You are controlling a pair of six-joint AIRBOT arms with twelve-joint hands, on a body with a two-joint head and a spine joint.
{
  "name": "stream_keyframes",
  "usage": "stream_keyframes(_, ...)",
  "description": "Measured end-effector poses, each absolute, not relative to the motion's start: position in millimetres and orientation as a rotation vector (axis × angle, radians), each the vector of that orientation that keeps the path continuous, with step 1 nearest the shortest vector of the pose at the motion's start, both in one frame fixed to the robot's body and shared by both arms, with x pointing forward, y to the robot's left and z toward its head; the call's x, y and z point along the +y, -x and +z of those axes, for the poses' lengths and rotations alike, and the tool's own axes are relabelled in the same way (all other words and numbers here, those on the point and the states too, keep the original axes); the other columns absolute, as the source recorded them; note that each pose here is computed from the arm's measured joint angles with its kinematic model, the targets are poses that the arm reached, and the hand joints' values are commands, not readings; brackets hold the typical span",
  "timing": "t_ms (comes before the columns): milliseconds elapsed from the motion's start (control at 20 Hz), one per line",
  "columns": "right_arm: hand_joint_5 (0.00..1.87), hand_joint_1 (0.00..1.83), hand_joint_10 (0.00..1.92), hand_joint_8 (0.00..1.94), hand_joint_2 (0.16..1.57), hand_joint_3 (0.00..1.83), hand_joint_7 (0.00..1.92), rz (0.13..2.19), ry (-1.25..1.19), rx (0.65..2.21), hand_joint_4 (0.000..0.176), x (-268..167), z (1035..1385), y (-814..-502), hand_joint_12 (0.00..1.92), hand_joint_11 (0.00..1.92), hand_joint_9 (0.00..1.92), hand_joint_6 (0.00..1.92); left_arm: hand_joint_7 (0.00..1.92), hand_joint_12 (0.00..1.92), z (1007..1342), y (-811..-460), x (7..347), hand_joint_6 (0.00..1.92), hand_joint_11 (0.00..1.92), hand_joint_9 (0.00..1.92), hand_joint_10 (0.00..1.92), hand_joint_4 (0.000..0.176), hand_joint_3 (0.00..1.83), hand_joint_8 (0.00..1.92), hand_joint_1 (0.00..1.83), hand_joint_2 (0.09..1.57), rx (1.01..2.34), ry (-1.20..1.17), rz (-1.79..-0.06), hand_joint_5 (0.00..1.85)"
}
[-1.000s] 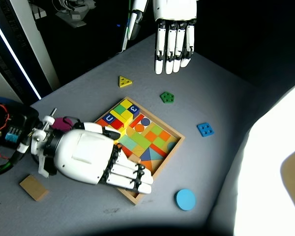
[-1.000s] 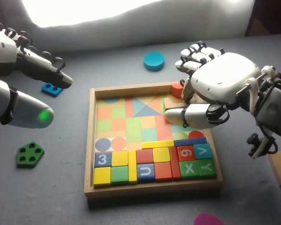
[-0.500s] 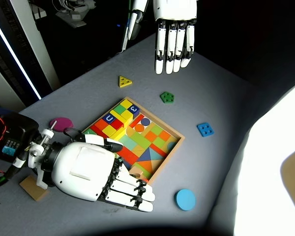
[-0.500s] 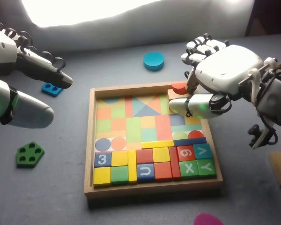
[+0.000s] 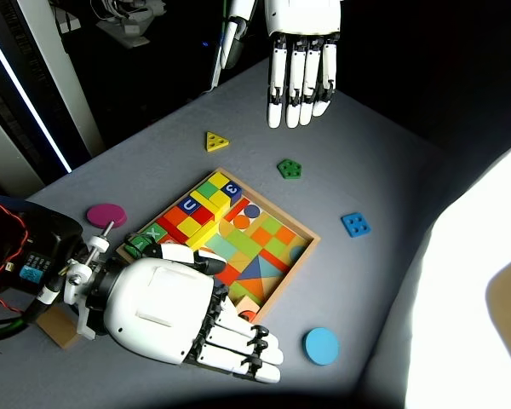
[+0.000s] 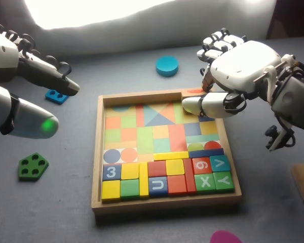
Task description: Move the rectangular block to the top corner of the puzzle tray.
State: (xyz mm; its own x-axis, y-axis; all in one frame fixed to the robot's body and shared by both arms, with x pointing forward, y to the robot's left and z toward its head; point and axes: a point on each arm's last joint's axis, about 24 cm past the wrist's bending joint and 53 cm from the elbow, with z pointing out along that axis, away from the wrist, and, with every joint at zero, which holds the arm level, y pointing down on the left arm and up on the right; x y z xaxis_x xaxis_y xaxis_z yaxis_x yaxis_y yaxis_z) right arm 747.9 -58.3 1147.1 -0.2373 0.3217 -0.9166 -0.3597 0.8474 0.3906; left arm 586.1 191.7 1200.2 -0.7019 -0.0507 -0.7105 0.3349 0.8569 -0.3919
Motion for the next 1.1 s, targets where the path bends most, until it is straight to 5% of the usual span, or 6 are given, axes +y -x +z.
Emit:
stream_keyframes(450, 0.93, 0.0, 0.01, 0.0, 1.13, 0.0, 0.24, 0.638, 0.036, 1.697, 0.0, -56.4, 1149.0, -748.1, 0.14, 0.0, 0.03, 0.06, 0.33, 0.97, 1200.3, -586.2, 191.8, 0.0, 0.02, 0.38, 0.0, 0.05, 0.0, 0.0, 0.0, 1.26, 2.266, -0.205, -0.652, 0.27)
stream_keyframes(900, 0.91, 0.0, 0.0, 0.0, 1.14, 0.0, 0.21, 0.633, 0.065, 1.704, 0.0, -55.5, 1147.9, -739.7, 0.0, 0.0, 0.01, 0.05, 0.35, 0.98, 1200.2, -586.1, 191.8, 0.01, 0.03, 0.4, 0.01, 0.044, 0.0, 0.0, 0.01, 1.26, 2.266, -0.205, -0.652, 0.29)
stream_keyframes(1100, 0.92, 0.0, 0.0, 0.0, 1.14, 0.0, 0.21, 0.631, 0.07, 1.706, 0.0, -56.5, 1147.3, -736.2, 0.0, 0.0, 0.01, 0.05, 0.33, 0.98, 1200.3, -586.2, 191.7, 0.0, 0.0, 0.38, 0.0, 0.055, 0.0, 0.0, 0.0, 1.26, 2.266, -0.205, -0.653, 0.27)
